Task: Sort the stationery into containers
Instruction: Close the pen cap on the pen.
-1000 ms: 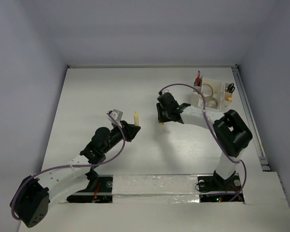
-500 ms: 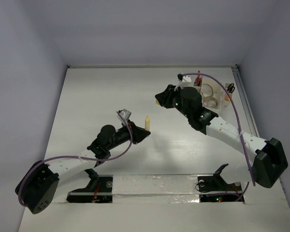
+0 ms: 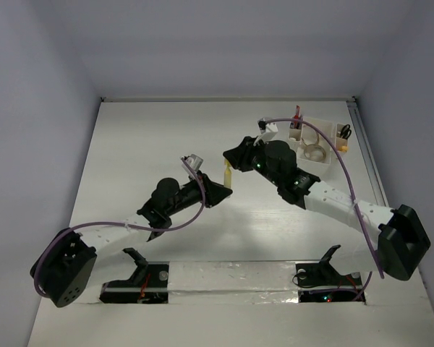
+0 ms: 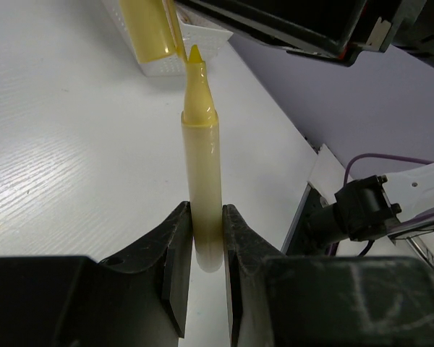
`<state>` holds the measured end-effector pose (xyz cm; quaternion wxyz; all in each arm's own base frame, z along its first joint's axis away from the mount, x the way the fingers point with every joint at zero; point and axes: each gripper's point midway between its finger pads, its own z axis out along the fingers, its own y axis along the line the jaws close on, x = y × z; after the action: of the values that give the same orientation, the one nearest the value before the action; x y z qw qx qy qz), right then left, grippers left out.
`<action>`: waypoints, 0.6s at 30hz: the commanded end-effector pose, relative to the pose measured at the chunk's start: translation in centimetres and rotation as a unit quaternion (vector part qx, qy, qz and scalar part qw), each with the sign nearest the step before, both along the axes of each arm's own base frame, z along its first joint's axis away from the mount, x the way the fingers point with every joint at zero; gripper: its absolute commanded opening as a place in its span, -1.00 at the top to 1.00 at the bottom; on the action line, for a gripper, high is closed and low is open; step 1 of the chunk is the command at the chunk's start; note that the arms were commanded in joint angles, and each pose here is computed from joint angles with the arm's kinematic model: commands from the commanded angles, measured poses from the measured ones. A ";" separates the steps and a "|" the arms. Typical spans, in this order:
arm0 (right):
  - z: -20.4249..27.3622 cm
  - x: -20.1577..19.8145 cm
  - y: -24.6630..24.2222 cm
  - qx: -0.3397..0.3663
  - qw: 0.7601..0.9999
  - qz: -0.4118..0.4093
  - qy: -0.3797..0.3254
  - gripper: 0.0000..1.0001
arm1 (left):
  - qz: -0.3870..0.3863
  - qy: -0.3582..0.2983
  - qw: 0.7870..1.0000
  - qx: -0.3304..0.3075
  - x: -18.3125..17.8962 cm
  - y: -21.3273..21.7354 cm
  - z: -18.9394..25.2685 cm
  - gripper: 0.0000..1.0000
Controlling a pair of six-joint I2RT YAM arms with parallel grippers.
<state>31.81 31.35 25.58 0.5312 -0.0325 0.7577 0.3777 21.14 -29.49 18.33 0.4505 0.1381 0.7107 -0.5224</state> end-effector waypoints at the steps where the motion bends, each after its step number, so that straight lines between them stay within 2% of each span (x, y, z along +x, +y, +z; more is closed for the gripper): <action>1: 2.2 -0.1 0.2 0.032 0.999 -0.003 -0.027 0.86 | -0.007 -0.033 0.999 -0.031 0.4 -0.8 3.1 1.00; 18: 3.3 0.2 -0.3 0.019 0.999 -0.019 -0.044 0.84 | -0.004 -0.019 1.000 0.004 0.5 -1.0 1.2 1.00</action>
<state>32.06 30.75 24.98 0.5373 -0.0261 0.7611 0.3624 21.09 -29.95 17.54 0.4391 0.1413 0.7222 -0.5153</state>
